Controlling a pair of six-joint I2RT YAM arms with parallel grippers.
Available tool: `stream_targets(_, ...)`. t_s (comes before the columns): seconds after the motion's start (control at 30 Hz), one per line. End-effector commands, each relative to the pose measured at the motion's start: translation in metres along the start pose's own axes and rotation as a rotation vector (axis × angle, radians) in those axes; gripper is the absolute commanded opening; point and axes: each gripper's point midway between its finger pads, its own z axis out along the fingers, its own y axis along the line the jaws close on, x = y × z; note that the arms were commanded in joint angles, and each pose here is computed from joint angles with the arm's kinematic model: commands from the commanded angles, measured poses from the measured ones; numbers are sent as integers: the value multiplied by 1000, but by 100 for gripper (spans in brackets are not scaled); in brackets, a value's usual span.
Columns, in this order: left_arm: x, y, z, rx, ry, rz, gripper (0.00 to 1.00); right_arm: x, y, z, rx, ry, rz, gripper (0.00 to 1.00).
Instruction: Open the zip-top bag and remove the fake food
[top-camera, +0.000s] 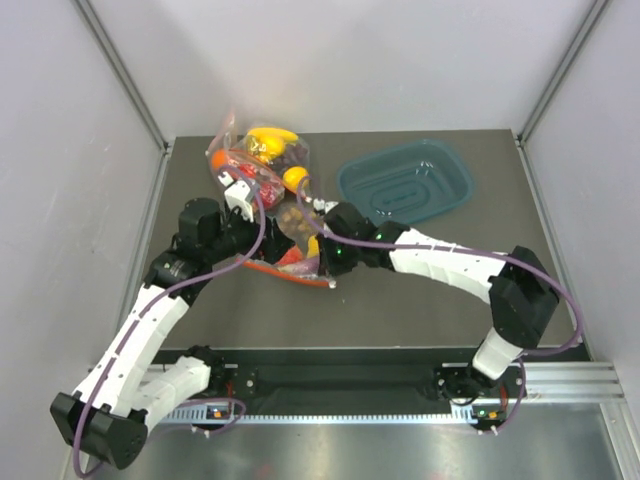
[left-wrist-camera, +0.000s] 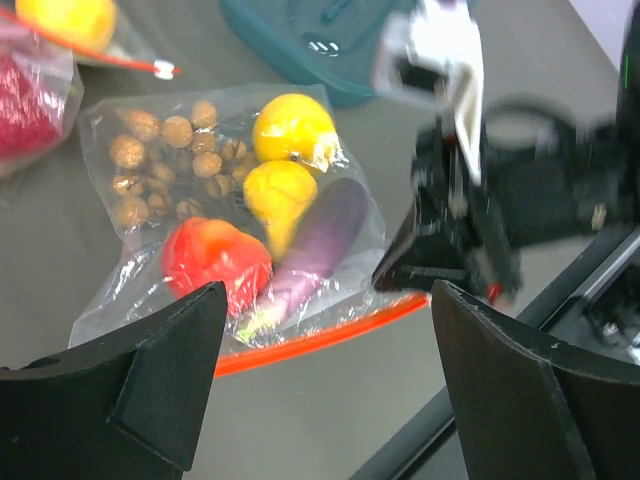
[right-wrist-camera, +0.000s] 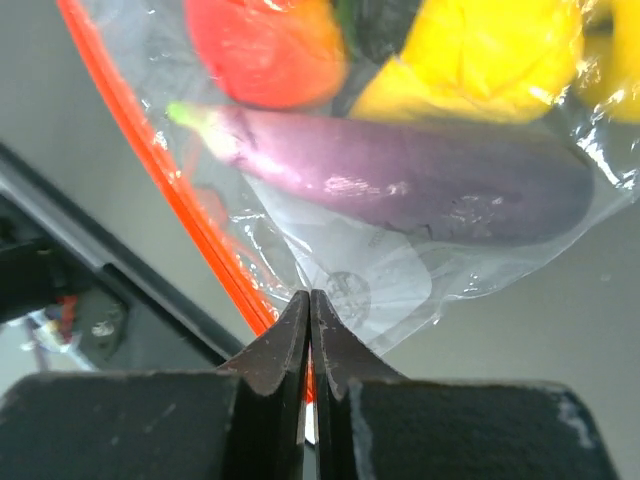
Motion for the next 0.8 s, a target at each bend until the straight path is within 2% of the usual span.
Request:
stream_targets(0.0, -27, -18, -9, 88, -77, 182, 87, -30, 23, -34, -155, 7, -9, 0)
stream_targets(0.13, -34, -29, -9, 114, -80, 282, 84, -56, 33, -53, -288, 8, 26, 0)
stream_targets(0.37, -38, -30, 10, 98, -53, 402, 74, -85, 37, -68, -389, -4, 66, 0)
stream_targets(0.6, -32, -31, 24, 134, -24, 474, 75, -106, 44, -82, -489, -22, 124, 0)
stream_targets(0.77, -35, -49, 22, 209, -48, 456, 76, -110, 33, -83, -510, -14, 165, 0)
